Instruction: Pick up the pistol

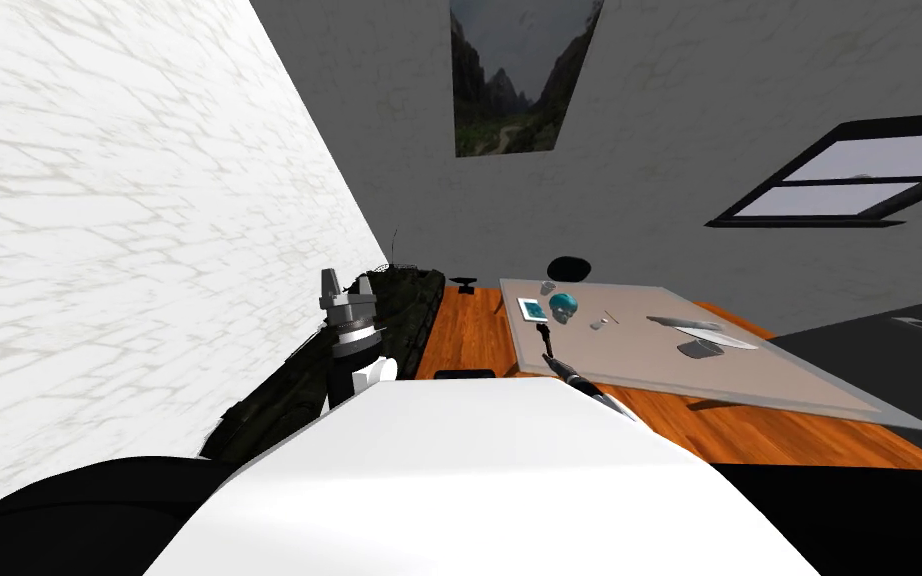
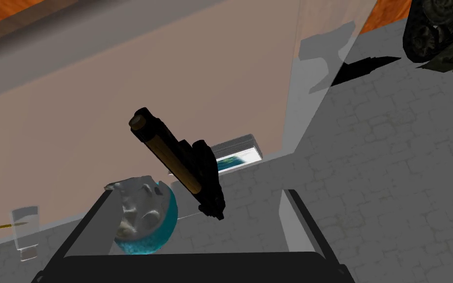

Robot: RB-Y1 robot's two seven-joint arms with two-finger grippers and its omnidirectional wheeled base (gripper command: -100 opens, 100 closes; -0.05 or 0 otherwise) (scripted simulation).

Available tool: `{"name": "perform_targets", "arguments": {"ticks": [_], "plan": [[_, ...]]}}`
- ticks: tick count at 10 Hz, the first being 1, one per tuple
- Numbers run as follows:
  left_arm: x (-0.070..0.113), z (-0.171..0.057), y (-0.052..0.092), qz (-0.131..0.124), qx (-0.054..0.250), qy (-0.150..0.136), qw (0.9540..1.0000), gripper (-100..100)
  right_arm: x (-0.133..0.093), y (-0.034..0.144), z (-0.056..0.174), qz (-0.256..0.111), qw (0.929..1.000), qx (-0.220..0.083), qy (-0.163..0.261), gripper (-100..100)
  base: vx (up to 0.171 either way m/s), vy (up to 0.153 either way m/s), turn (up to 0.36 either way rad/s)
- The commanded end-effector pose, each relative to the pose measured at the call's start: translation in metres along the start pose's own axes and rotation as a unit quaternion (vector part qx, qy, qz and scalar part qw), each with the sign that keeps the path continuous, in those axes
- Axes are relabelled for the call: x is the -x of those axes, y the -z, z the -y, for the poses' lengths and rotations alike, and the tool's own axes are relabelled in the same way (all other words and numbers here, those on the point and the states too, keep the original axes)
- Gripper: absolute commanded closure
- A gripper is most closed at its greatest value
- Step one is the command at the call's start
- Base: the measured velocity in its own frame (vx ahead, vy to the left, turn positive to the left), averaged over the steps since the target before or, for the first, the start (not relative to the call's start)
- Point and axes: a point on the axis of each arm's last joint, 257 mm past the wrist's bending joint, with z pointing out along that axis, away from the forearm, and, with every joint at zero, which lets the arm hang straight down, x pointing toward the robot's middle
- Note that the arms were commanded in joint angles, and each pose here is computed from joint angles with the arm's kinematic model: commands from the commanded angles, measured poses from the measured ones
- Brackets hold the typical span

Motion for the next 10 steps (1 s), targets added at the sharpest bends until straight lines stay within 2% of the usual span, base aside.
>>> {"name": "perform_targets", "arguments": {"ticks": [1,3,4,6,8,9,10], "plan": [[0.0,0.0,0.0,0.0,0.0,0.0,1.0,0,-0.011,0.005,0.023,-0.022,0.9993,-0.024,0.018,-100,0.027,-0.013,0.16],[0.0,0.0,0.0,0.0,0.0,0.0,1.0,0,-0.02,0.013,0.056,-0.053,0.9958,-0.056,0.049,-100,0.051,-0.016,0.267],[0.0,0.0,0.0,0.0,0.0,0.0,1.0,0,-0.021,0.013,0.057,-0.053,0.9958,-0.057,0.049,-100,0.042,-0.023,0.061],[0.0,0.0,0.0,0.0,0.0,0.0,1.0,0,-0.025,0.02,0.085,-0.079,0.9904,-0.084,0.077,-100,0.055,-0.005,0.156],[0.0,0.0,0.0,0.0,0.0,0.0,1.0,0,-0.029,0.022,0.088,-0.082,0.9899,-0.087,0.075,-100,0.034,-0.011,0.028],[0.0,0.0,0.0,0.0,0.0,0.0,1.0,0,-0.03,0.03,0.112,-0.105,0.9833,-0.111,0.099,-100,0.054,0.004,0.217],[0.0,0.0,0.0,0.0,0.0,0.0,1.0,0,-0.03,0.03,0.112,-0.105,0.9832,-0.111,0.099,-100,0.066,-0.006,0.164]]}}
